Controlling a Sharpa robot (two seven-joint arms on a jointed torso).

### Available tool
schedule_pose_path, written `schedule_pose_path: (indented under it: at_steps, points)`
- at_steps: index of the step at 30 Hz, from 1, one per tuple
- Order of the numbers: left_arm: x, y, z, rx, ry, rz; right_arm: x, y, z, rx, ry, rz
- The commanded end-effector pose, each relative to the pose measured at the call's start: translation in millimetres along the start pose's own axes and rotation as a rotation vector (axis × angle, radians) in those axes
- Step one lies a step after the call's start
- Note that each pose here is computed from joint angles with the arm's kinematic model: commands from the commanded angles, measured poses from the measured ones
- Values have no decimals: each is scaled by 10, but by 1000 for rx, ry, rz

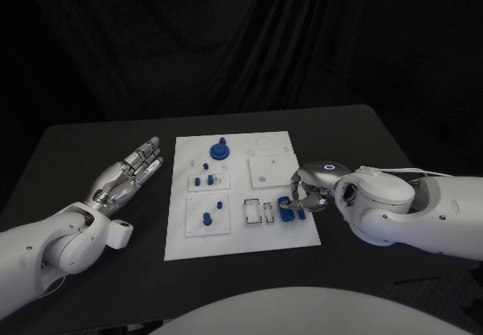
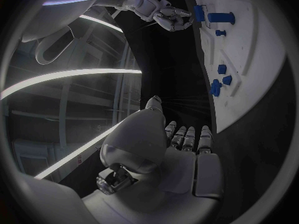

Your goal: Assemble the parts on the task board

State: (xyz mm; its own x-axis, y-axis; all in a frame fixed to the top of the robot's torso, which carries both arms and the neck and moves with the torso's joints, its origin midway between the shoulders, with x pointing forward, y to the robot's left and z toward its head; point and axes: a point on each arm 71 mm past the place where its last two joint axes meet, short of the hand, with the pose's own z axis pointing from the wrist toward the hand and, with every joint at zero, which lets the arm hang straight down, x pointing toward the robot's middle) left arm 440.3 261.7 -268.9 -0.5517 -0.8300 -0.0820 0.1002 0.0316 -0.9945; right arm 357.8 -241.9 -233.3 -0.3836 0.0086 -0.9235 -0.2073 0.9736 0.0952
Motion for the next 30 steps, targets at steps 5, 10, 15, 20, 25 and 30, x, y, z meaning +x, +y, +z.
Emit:
schedule_pose_path:
  at_steps: [5, 10, 15, 20, 25, 30]
  points:
    - [13, -51, -7, 80, 6, -9, 112, -2, 16, 34, 33, -18]
    - [10, -49, -11, 79, 6, -9, 159, -1, 23, 43, 56, -28]
    - [13, -47, -9, 78, 8, -11, 193, 9, 46, 46, 66, -32]
    - [13, -44, -11, 74, 10, -13, 213, 6, 71, 48, 76, -41]
    - [12, -40, -13, 71, 12, -15, 221, 16, 107, 44, 77, -45]
    - [17, -36, -10, 67, 15, -18, 229, 13, 159, 40, 77, -50]
